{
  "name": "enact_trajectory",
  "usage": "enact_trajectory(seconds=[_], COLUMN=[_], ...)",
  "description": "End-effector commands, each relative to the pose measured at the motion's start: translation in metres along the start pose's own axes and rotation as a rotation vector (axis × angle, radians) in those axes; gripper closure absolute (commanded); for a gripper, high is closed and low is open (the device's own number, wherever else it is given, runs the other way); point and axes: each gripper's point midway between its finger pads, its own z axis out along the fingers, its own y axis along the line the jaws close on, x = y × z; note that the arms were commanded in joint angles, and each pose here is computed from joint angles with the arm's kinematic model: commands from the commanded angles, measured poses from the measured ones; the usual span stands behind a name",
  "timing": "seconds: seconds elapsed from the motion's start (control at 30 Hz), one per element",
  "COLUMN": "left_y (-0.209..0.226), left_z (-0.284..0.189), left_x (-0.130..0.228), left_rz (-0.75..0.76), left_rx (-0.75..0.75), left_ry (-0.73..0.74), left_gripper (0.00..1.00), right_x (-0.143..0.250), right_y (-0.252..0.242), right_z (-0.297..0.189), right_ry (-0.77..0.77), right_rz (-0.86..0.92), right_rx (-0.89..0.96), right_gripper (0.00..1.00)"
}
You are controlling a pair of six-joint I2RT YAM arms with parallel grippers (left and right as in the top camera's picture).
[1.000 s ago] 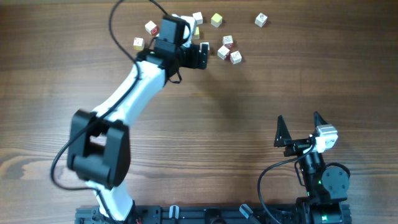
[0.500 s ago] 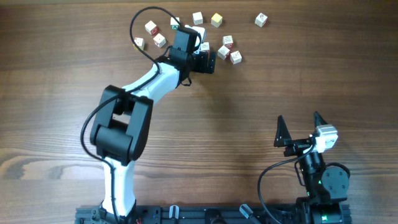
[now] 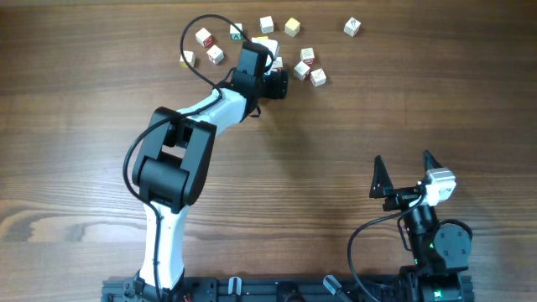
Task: Form a horizontal line
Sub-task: 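Reach left gripper into block cluster and grasp a picture block, then carry the picture block toward the table center and set it down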
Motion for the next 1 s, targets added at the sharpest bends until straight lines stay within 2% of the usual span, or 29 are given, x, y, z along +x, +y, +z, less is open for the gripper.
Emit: enact_trajectory(seconds=[0.0, 0.1, 0.43, 0.83, 0.97], left_y=[0.005, 0.005, -0.002, -0.038, -0.052], left_z=[0.006, 0.006, -0.011, -0.084, -0.107], left_x=[-0.002, -0.002, -0.02, -0.065, -0.057], left_rz=[0.014, 0.013, 0.011, -0.032, -0.041], left_rx=[-0.031, -0.03, -0.022, 0.021, 0.03], left_ry=[-0.013, -0.013, -0.039, -0.088, -0.032], left_gripper=[0.33, 0.48, 0.6, 0.66, 0.67], right_x=[-0.002, -0.002, -0.002, -0.002, -0.002], right_y=[-0.003, -0.003, -0.003, -0.003, -0.003], right_z=[0.0, 0.0, 0.0, 0.0, 0.0], right_ry=[-0.009, -0.009, -0.009, -0.009, -0.009], right_rz=[-0.015, -0.015, -0.015, -0.015, -0.015], right_rx=[0.016, 0.016, 0.016, 0.016, 0.016], right_gripper=[0.0, 0.0, 0.0, 0.0, 0.0])
